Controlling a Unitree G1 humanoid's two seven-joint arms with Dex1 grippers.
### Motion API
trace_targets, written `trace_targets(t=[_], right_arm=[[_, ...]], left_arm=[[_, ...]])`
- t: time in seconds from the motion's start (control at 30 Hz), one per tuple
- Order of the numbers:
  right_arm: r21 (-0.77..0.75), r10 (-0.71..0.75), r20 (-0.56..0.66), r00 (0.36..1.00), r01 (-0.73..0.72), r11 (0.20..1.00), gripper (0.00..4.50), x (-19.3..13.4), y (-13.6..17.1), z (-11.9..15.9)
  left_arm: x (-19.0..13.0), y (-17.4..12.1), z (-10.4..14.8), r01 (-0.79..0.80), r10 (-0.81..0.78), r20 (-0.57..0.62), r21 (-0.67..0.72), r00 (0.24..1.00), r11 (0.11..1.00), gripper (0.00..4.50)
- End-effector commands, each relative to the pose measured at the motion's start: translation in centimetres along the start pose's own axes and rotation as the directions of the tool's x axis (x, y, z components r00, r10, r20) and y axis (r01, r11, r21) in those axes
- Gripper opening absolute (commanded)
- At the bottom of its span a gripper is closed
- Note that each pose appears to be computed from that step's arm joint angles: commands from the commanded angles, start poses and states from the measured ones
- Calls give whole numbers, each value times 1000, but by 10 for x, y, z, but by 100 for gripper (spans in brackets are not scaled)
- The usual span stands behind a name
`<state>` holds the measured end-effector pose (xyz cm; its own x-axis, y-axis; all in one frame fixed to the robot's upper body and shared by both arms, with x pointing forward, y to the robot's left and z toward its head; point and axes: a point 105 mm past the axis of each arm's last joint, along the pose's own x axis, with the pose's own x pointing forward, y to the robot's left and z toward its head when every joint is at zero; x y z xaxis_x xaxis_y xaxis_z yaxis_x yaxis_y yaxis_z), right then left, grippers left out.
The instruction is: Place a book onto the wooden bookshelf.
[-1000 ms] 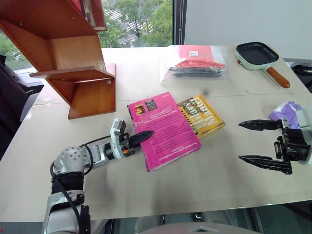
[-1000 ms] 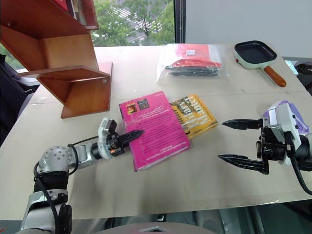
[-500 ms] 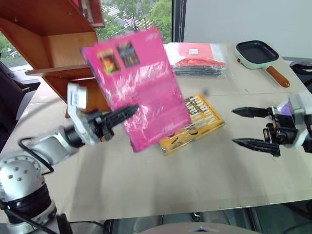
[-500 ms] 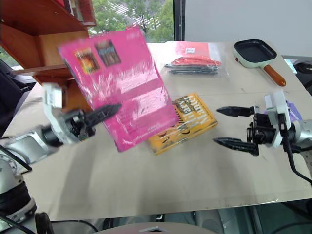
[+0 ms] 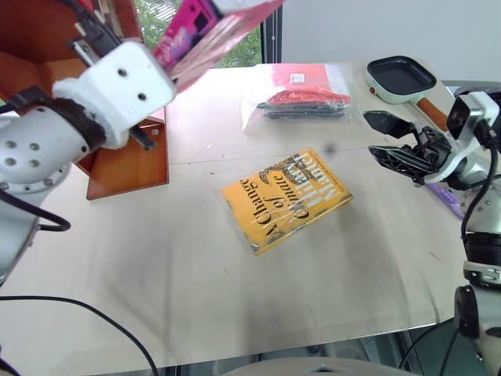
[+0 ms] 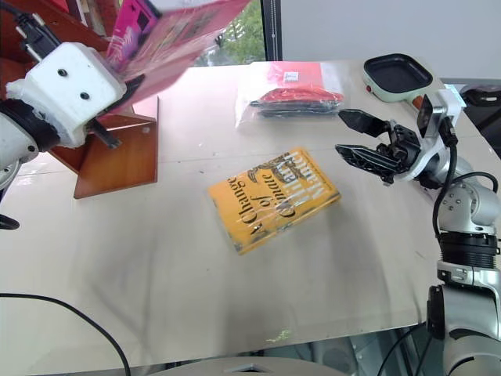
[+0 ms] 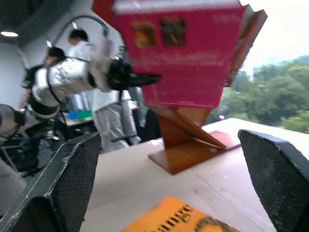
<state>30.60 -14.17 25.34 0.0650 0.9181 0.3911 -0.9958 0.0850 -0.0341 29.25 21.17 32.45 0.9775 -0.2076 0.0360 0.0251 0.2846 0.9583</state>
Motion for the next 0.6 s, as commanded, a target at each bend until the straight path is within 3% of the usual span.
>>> trace_targets(t=[0.03,0.3,0.47,0.6], right_arm=[[-18,69,29,997,-68,998,450,14,2,9],[-24,87,42,995,-86,996,450,22,0,3],[-29,86,52,995,-85,996,450,22,-2,3],[-31,89,55,994,-88,996,450,22,-4,1]], left_arm=[[-8,23,8,-84,85,7,234,996,969,31],[-9,36,-11,-52,96,-105,358,990,932,31],[-23,25,-70,84,32,-394,274,919,958,31],[-33,28,-84,131,8,-462,266,887,955,31]])
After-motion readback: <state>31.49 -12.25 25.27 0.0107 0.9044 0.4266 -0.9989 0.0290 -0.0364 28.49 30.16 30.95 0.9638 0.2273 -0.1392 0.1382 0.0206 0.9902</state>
